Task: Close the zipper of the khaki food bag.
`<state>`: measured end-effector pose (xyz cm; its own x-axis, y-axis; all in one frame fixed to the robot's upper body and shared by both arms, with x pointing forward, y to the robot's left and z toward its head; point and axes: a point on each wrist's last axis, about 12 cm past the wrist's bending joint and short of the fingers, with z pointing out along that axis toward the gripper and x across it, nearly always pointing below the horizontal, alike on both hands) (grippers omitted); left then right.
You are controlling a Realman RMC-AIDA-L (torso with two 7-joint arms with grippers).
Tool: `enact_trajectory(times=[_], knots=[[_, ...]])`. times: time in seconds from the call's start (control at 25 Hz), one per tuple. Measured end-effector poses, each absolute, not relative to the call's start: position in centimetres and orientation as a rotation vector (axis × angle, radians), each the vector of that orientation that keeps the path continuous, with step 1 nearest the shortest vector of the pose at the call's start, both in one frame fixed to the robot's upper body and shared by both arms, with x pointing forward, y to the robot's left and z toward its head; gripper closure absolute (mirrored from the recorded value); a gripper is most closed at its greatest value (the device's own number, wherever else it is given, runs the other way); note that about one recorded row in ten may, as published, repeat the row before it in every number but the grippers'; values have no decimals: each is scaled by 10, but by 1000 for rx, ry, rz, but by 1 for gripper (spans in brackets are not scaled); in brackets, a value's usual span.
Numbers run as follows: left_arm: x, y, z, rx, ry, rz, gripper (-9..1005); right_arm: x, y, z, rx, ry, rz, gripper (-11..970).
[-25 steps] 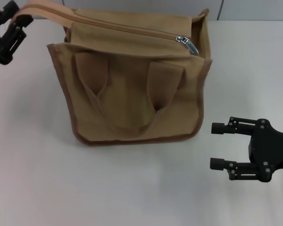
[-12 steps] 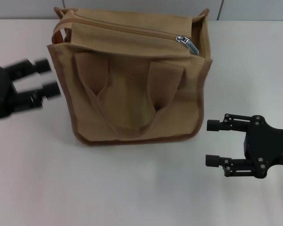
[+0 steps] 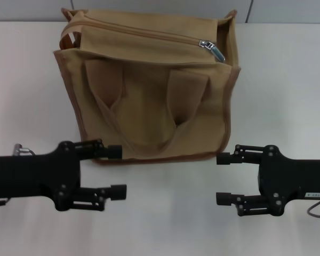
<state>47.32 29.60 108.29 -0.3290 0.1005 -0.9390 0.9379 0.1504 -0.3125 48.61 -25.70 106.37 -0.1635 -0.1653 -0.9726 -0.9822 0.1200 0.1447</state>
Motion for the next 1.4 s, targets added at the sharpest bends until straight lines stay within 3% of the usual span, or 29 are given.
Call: enact_trajectory(times=[0.36, 1.4], knots=[[472, 286, 1062, 1089, 1663, -1234, 150, 487, -247, 1053, -1181, 1522, 1142, 199], [470, 288, 1060, 1102, 1671, -1228, 150, 489, -245, 1053, -1186, 1519, 1140, 199]])
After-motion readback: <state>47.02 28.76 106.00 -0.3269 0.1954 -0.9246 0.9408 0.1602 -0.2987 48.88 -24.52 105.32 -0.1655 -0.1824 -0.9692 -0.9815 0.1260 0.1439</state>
